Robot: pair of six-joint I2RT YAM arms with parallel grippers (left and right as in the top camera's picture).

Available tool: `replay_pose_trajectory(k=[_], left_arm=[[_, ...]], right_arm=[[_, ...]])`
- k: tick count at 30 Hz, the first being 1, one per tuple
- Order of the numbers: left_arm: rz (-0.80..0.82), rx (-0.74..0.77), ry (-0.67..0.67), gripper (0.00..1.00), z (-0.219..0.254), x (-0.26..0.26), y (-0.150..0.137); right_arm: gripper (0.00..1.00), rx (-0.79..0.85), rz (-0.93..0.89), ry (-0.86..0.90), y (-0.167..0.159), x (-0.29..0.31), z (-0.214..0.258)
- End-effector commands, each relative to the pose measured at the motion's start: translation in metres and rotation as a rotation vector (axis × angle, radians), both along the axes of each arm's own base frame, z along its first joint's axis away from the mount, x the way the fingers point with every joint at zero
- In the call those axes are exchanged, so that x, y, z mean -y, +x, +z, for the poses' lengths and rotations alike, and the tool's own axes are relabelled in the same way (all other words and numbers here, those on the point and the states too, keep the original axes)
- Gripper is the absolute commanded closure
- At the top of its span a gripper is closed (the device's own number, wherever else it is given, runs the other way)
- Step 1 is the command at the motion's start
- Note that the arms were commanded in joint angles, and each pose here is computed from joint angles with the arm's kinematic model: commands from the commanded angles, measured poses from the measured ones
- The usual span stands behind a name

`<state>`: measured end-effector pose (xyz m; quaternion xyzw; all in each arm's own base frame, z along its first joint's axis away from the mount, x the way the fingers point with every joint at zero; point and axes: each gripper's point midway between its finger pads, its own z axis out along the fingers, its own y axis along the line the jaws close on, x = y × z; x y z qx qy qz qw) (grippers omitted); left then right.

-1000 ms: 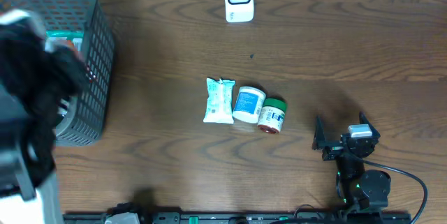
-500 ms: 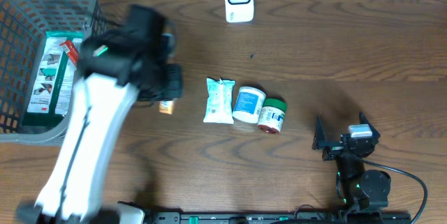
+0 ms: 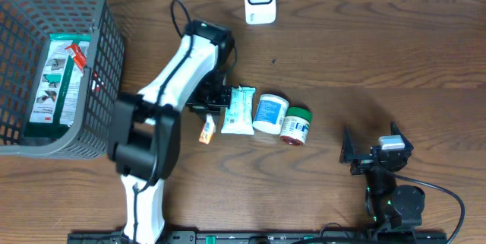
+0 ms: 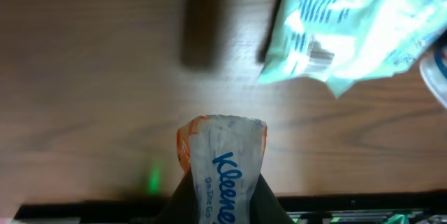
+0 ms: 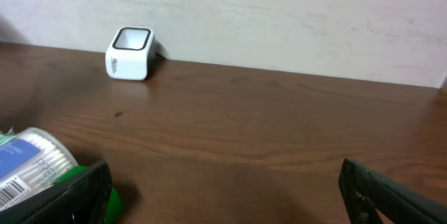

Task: Scan the item barcode
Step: 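Carry the tissue pack out of the basket to the table beside the wipes, then set the tissue pack upright left of the wipes and open the left gripper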

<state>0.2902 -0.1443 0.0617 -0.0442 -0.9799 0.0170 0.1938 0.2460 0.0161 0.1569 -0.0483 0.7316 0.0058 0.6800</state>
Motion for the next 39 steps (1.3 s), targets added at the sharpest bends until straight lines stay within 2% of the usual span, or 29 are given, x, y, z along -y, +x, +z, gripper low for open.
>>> replay_pose_trajectory(k=[1, 10, 15, 25, 29, 39], left_arm=[[-0.029, -0.079, -0.080, 0.92, -0.019, 0.012, -0.006], [-0.024, -0.028, -0.097, 0.91, -0.034, 0.017, 0.009], [-0.025, -0.006, -0.092, 0.87, -0.036, 0.016, 0.014], [-0.028, 0.024, -0.050, 0.88, -0.039, 0.004, 0.022], [0.000, 0.014, -0.046, 0.93, -0.038, -0.006, 0.023], [0.008, 0.013, -0.047, 0.92, -0.038, -0.008, 0.024]], right_arm=[[0.01, -0.002, 0.008, -0.009, 0.000, -0.002, -0.001], [0.01, -0.002, 0.008, -0.009, 0.000, -0.002, -0.001], [0.01, -0.002, 0.008, -0.009, 0.000, -0.002, -0.001], [0.01, -0.002, 0.008, -0.009, 0.000, -0.002, -0.001], [0.01, -0.002, 0.008, -0.009, 0.000, -0.002, -0.001], [0.01, -0.002, 0.008, -0.009, 0.000, -0.002, -0.001]])
